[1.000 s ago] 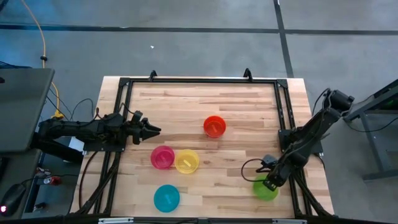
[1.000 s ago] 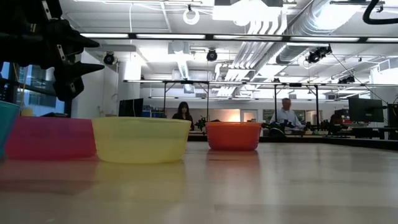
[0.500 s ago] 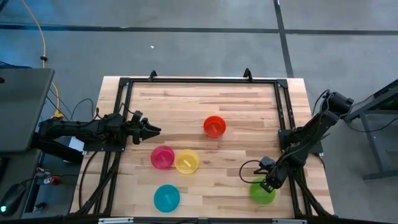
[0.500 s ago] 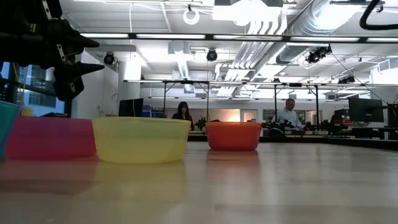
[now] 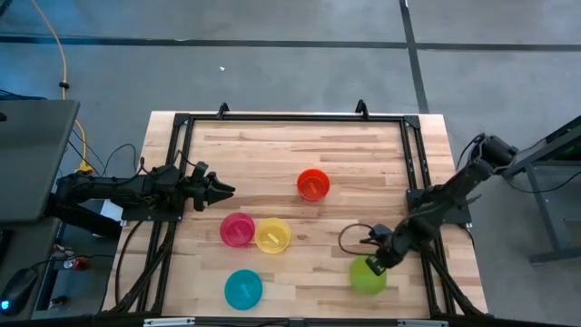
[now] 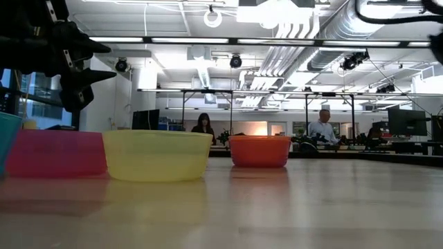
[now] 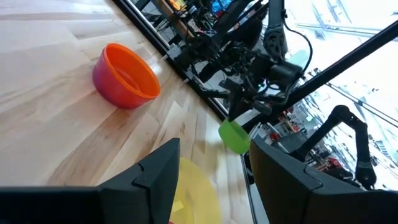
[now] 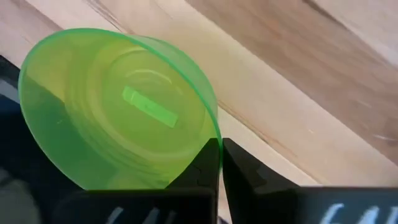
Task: Nest bowls inside each other
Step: Stack the green bowl on the orange bowl
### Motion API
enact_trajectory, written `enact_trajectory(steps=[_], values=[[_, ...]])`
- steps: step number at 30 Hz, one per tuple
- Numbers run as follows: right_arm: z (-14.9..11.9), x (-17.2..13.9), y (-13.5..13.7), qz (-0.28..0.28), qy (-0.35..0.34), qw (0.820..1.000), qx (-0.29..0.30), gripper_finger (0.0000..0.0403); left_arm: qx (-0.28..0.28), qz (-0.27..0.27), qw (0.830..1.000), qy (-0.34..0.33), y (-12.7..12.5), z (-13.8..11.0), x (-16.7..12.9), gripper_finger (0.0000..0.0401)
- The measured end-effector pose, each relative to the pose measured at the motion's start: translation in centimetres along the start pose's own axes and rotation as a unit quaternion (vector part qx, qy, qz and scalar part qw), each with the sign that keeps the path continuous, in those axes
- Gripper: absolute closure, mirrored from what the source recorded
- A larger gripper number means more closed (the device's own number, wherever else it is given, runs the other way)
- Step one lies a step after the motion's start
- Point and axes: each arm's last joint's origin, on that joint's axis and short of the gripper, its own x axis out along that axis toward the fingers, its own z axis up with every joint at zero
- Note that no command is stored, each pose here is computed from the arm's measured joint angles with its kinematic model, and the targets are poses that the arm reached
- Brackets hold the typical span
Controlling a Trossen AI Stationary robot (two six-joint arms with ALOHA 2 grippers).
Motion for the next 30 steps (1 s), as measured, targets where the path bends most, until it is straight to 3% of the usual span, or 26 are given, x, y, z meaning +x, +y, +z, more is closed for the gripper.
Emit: enact_trajectory(steps=[7, 12, 17, 30], values=[[2.9, -2.4, 2.0, 0.026, -0.027, 0.998, 0.046, 0.0402, 0.002, 0.000, 1.000, 0.000, 0.0, 0.0, 0.0, 0.0217], [5.4, -5.0, 2.8, 0.013, -0.049, 0.996, 0.068, 0.0403, 0.012, 0.000, 1.000, 0.000, 0.0, 0.0, 0.0, 0.0217], [8.6, -7.9, 2.5, -0.012, -0.079, 0.993, 0.093, 0.0403, 0.022, 0.000, 1.000, 0.001, 0.0, 0.0, 0.0, 0.0217], [16.7, -12.9, -0.8, 0.008, -0.173, 0.977, 0.123, 0.0403, 0.038, -0.001, 0.999, 0.007, 0.0, -0.1, 0.0, 0.0217]])
